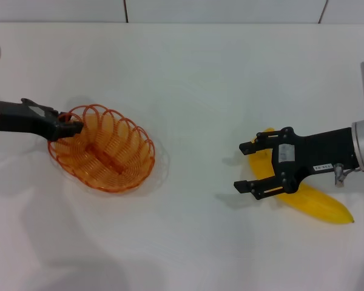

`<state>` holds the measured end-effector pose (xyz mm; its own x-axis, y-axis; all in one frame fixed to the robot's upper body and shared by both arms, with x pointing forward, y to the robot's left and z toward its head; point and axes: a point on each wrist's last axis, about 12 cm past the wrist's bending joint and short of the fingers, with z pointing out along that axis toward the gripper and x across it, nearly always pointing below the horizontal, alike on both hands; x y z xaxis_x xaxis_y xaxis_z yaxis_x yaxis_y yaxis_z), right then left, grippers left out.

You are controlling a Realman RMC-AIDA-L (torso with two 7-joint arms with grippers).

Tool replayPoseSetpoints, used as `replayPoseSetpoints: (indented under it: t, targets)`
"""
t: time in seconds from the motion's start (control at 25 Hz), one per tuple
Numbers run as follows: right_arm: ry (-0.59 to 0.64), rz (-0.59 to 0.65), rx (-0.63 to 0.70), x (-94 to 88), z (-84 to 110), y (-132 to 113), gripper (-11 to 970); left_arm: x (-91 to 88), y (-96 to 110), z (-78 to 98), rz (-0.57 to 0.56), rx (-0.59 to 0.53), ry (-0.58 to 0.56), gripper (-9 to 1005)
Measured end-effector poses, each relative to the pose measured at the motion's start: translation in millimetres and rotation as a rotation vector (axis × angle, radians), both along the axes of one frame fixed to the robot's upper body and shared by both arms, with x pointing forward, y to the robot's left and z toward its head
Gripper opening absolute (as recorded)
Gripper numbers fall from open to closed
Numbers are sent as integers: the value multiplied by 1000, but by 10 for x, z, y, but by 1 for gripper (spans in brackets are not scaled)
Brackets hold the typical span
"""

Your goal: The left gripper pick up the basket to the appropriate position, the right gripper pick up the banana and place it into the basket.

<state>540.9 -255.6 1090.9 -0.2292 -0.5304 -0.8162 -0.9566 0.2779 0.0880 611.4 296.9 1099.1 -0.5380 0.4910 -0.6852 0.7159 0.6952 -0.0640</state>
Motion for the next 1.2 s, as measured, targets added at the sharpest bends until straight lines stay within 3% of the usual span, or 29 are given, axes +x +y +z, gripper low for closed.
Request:
replayPoseSetpoints:
  t: [0.12, 0.24, 0.44, 0.64, 1.2]
  targets:
    - [1, 0, 0, 0, 0, 0, 832, -1, 2, 0, 0, 0, 0, 523]
    - [1, -1, 0, 0, -1, 0, 832, 1, 7, 14, -3, 0, -1, 284]
    - [3, -1, 1, -1, -3, 0, 832, 3, 33, 92, -4, -13, -21, 173]
    - [3, -2, 1, -2, -3, 0, 832, -26, 23, 128, -26, -49, -15, 101]
    - [3, -3, 1, -1, -2, -2, 832, -27, 55, 131, -15, -41, -6, 88]
